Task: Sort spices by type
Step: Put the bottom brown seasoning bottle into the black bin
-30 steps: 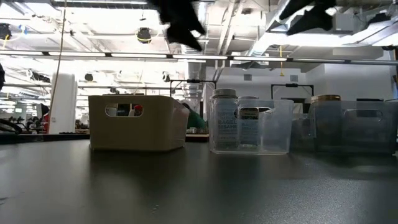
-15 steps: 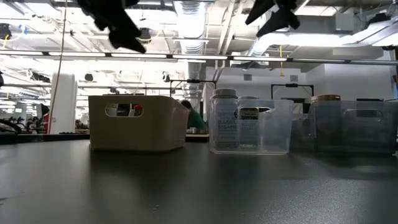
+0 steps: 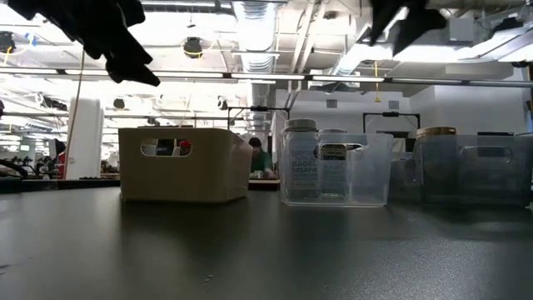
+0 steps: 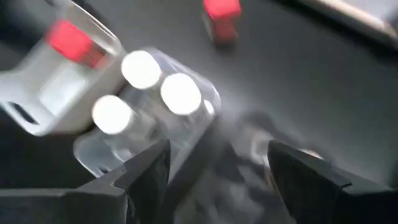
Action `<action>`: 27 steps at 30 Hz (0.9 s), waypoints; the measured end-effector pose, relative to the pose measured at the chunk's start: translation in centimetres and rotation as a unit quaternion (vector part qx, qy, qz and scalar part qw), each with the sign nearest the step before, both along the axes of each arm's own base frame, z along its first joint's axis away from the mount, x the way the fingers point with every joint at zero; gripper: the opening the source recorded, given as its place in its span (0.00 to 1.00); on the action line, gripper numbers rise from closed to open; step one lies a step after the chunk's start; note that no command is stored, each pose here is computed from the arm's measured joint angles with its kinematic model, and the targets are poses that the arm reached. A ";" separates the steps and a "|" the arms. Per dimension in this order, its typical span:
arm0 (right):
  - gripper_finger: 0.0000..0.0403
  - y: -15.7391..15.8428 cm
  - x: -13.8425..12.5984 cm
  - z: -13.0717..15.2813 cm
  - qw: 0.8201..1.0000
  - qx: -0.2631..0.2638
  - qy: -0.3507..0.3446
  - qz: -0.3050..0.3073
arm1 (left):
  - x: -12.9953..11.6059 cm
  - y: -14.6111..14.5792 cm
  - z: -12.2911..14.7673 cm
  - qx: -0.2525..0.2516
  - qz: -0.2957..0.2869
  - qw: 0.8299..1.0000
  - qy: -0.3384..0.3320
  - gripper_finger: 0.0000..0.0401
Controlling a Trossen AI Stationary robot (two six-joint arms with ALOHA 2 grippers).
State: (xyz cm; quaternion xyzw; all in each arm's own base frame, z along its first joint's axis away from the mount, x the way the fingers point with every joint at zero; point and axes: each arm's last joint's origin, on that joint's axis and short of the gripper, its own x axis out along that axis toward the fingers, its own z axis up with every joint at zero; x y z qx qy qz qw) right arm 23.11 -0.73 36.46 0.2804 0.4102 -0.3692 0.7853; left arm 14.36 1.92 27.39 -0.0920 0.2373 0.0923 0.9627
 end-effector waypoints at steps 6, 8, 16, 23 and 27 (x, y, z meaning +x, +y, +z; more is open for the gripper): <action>0.74 3.0 -2.4 -0.4 0.995 0.045 0.051 -0.076 | -0.1 0.0 -0.7 -0.002 0.001 1.000 0.008 0.72; 0.74 4.0 -3.0 -0.4 0.993 0.051 0.056 -0.086 | 0.0 0.0 -0.8 -0.002 0.001 1.000 0.011 0.72; 0.74 8.0 -4.5 -1.0 0.989 0.100 0.062 -0.086 | 0.1 0.0 -0.8 -0.002 0.000 1.000 0.011 0.72; 0.74 11.3 -6.1 -2.0 0.981 0.145 0.075 -0.105 | 0.1 0.0 -0.8 -0.010 0.005 1.000 0.010 0.72; 0.74 13.0 -7.4 -2.9 0.973 0.173 0.110 -0.109 | 0.1 0.0 -0.8 -0.010 0.005 1.000 0.009 0.72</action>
